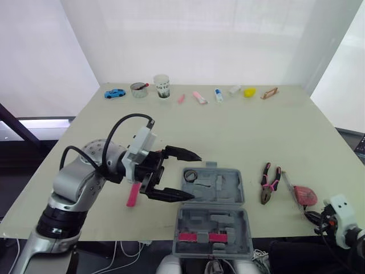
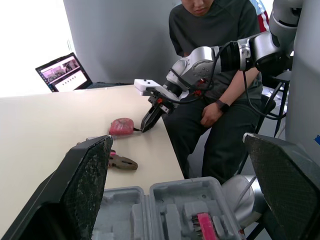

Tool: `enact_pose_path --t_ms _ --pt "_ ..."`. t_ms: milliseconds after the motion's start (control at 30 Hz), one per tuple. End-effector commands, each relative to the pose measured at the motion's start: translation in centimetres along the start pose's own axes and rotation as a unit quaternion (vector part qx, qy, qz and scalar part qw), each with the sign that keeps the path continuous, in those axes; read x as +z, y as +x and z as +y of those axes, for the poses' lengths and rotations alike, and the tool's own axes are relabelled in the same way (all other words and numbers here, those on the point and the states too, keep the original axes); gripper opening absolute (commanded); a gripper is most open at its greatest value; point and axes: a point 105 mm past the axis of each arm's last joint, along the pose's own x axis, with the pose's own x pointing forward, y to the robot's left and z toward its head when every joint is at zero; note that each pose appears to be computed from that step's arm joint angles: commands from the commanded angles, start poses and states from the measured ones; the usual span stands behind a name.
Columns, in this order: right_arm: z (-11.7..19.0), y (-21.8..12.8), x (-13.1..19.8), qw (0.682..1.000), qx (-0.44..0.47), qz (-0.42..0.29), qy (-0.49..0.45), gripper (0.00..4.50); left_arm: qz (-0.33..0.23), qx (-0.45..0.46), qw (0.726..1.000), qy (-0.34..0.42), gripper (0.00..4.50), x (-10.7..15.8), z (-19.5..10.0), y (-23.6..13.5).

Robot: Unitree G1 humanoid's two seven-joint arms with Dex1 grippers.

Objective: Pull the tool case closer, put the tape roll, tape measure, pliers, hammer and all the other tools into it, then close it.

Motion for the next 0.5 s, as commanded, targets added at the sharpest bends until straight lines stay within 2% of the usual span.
enact_pose_path --t_ms 33,300,333,400,500 --pt "-0.1 -1.0 0.5 1.000 -0.002 -0.001 -0.011 0.04 -0.001 -0.017 1.000 0.022 4.50 0.8 -0.5 0.2" --pt "0.2 -1.5 1.4 1.000 0.024 -0.012 -0.017 0.04 0.008 -0.016 1.000 0.022 4.50 0.5 -0.7 -0.3" --pt "0.5 -1.8 1.6 0.999 0.035 -0.012 -0.018 0.57 0.008 -0.014 1.000 0.021 4.50 0.5 -0.8 -0.4" --pt "0.9 -2.2 1.6 0.998 0.054 -0.007 -0.022 1.23 0.008 -0.012 1.000 0.021 4.50 0.4 -0.8 -0.4" --pt "1.1 -3.0 1.9 0.997 0.073 -0.006 -0.030 2.75 0.008 -0.009 1.000 0.022 4.50 0.4 -0.9 -0.5"
